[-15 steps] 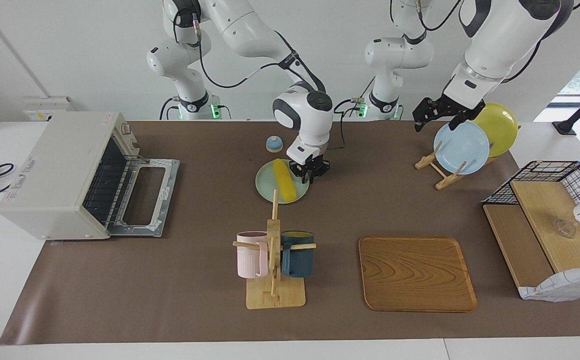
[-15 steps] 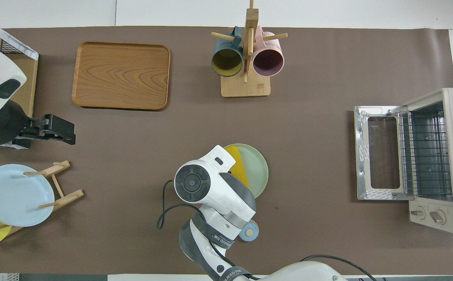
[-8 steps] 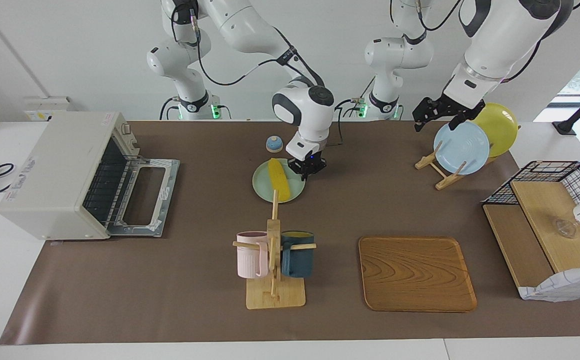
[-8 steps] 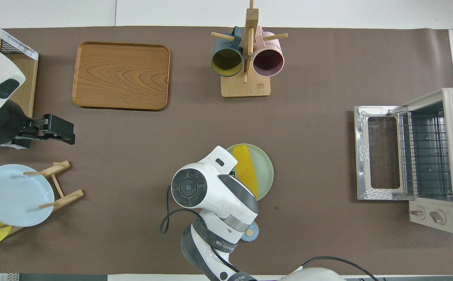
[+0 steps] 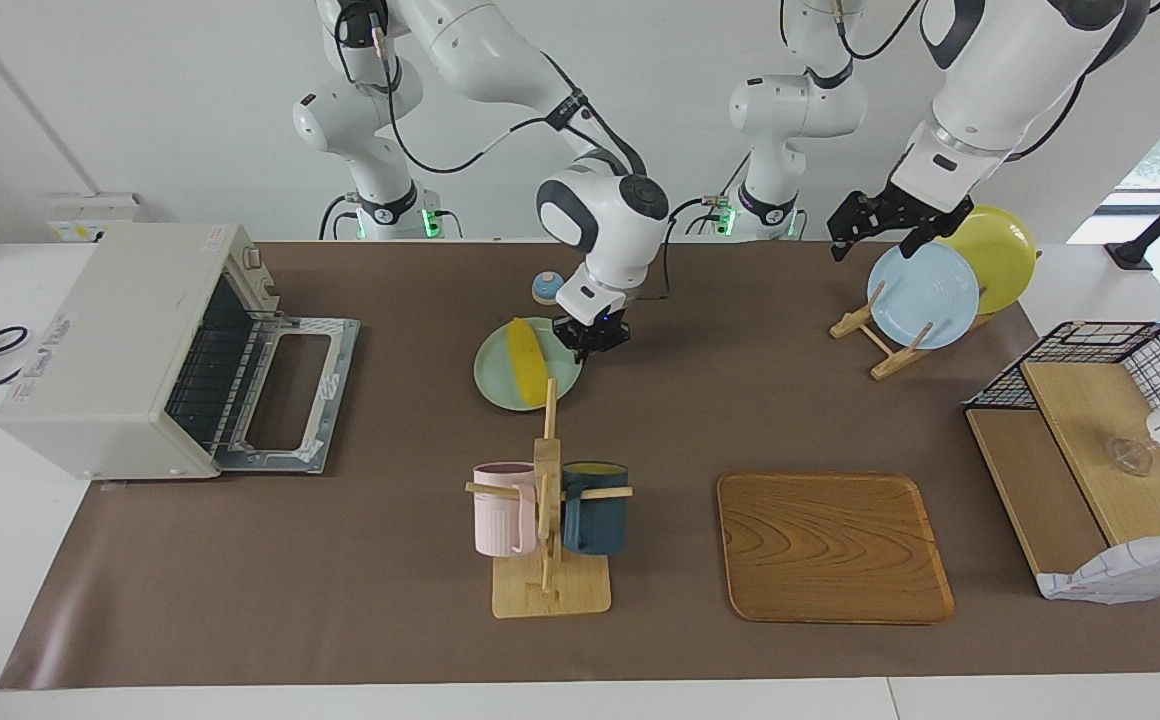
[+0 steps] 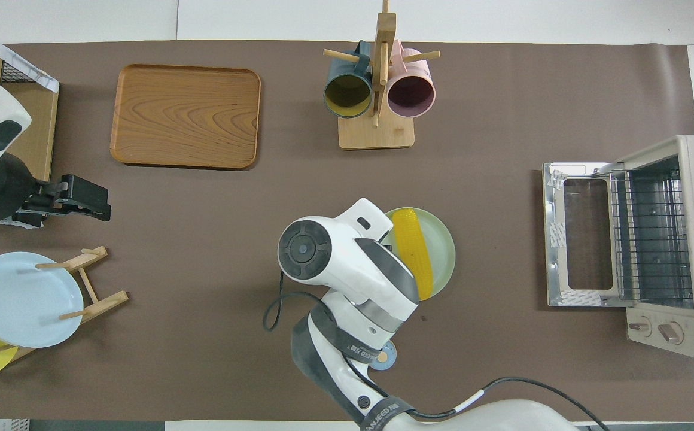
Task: Put corn in oven
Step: 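Carry the plate with corn into the open oven with the right gripper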
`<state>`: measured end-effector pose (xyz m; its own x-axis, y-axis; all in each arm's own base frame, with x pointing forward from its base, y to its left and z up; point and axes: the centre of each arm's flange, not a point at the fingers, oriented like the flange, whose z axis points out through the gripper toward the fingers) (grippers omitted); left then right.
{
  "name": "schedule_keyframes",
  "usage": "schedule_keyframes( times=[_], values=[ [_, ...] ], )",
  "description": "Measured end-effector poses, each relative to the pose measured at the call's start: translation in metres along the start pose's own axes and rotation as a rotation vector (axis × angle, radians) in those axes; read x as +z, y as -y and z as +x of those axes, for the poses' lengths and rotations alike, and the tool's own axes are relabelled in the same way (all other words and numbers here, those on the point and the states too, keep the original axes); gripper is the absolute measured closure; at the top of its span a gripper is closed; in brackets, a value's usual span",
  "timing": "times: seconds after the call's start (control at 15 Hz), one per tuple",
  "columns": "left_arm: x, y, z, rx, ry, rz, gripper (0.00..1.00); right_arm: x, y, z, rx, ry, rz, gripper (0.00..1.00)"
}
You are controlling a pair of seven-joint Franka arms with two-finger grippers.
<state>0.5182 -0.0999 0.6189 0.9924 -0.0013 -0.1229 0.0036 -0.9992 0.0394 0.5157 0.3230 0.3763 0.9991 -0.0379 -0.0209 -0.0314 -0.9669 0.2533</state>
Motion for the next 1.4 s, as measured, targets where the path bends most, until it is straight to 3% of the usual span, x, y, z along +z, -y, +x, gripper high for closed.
schedule_keyframes(
  times=[0.33,0.8,1.2,1.4],
  values=[
    [0.0,0.0,0.0,0.0,0.0,0.0,0.0,-0.005,-0.117,0.03,0.0,0.094,-0.019,0.97],
    [0.0,0.0,0.0,0.0,0.0,0.0,0.0,0.047,-0.25,0.057,-0.02,0.222,-0.002,0.97],
    [0.0,0.0,0.0,0.0,0.0,0.0,0.0,0.07,-0.318,0.051,-0.05,0.26,0.006,0.97],
    [0.0,0.0,0.0,0.0,0.0,0.0,0.0,0.087,-0.337,0.046,-0.054,0.237,0.025,0.97]
  ],
)
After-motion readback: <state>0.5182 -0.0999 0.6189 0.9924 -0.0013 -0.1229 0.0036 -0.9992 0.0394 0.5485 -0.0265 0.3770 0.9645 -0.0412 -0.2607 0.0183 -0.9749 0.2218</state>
